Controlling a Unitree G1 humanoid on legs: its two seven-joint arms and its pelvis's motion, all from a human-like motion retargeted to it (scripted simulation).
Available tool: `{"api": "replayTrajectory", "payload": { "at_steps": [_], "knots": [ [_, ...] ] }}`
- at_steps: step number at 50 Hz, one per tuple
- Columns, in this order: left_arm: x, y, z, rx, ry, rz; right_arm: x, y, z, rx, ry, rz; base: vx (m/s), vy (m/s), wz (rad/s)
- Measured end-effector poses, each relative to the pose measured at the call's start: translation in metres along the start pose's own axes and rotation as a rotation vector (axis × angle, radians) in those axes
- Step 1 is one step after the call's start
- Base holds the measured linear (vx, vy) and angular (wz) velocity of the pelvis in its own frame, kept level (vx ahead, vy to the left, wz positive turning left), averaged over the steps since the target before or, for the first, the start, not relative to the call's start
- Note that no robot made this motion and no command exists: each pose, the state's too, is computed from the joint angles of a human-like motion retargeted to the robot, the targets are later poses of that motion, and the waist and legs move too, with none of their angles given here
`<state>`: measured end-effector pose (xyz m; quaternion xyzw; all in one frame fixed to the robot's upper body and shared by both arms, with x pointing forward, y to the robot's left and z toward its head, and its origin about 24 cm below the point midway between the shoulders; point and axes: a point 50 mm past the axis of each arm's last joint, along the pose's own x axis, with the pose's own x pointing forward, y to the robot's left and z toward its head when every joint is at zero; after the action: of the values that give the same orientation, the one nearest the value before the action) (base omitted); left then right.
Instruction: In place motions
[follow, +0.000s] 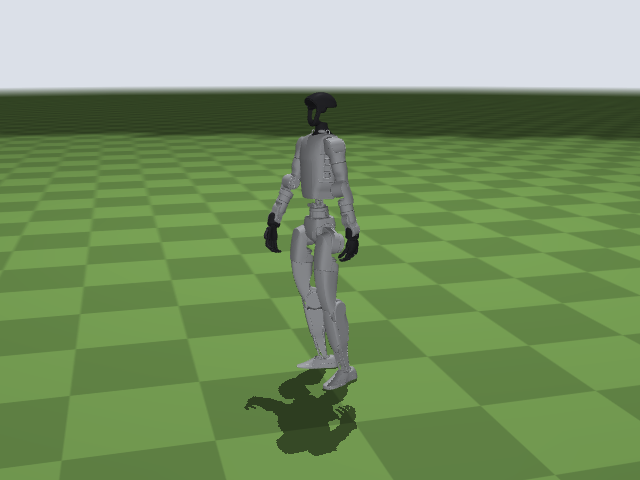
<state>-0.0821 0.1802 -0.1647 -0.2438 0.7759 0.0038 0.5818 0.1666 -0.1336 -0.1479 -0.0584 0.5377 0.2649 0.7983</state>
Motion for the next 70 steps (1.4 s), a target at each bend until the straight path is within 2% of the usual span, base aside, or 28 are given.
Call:
{"api": "replayTrajectory", "payload": {
  "at_steps": [7, 12, 15, 17, 23, 28, 32, 35, 40, 49, 57, 60, 66, 70],
  "knots": [
    [-0.021, 0.01, 0.059, 0.197, -0.051, 0.171, -0.019, -0.023, -0.065, 0.114, 0.103, -0.12, -0.04, 0.21, -0.16],
    [-0.025, -0.006, 0.087, 0.33, -0.043, 0.2, -0.039, -0.013, -0.138, 0.171, 0.322, -0.164, 0.05, 0.21, 0.03],
    [-0.03, -0.047, 0.137, 0.329, -0.236, 0.102, -0.057, -0.01, -0.175, 0.135, 0.455, -0.171, -0.1, 0.21, 0.16],
    [-0.049, -0.077, 0.184, 0.41, -0.413, 0.083, -0.073, -0.007, -0.202, 0.12, 0.582, -0.186, -0.1, 0.25, 0.67],
    [-0.16, -0.159, 0.304, 0.86, -0.901, 0.241, -0.136, 0.033, -0.283, 0.259, 0.974, -0.103, -0.06, 0.08, 1.67],
    [-0.234, -0.226, 0.335, 0.883, -1.223, 0.139, -0.181, 0.072, -0.322, 0.5, 1.178, -0.044, 0.07, -0.03, 0.66],
    [-0.256, -0.251, 0.338, 0.83, -1.307, 0.024, -0.183, 0.082, -0.326, 0.657, 1.157, -0.111, 0.01, -0.01, -0.54],
    [-0.245, -0.247, 0.336, 0.81, -1.27, 0.012, -0.17, 0.085, -0.32, 0.696, 1.082, -0.116, -0.02, -0.01, -0.58],
    [-0.204, -0.218, 0.323, 0.821, -1.149, 0.061, -0.131, 0.06, -0.288, 0.615, 0.867, -0.128, 0.09, -0.01, -1.28],
    [-0.065, -0.148, 0.223, 0.766, -0.648, -0.039, -0.066, -0.008, -0.193, 0.18, 0.532, -0.154, 0.06, -0.13, -1.25],
    [-0.019, -0.085, 0.149, 0.645, -0.358, 0.069, -0.043, -0.02, -0.139, -0.109, 0.398, -0.119, -0.11, -0.29, -0.68],
    [-0.012, -0.065, 0.126, 0.491, -0.304, 0.092, -0.044, -0.018, -0.144, -0.108, 0.419, -0.134, -0.12, -0.2, 0.66],
    [0.004, -0.041, 0.058, 0.141, -0.118, 0.051, -0.068, 0.005, -0.199, 0.13, 0.639, -0.051, -0.01, -0.18, 0.24],
    [0.01, -0.028, 0.016, -0.065, -0.05, 0.049, -0.067, 0.013, -0.199, 0.187, 0.651, -0.051, -0.09, -0.18, -0.04]
  ]
}}
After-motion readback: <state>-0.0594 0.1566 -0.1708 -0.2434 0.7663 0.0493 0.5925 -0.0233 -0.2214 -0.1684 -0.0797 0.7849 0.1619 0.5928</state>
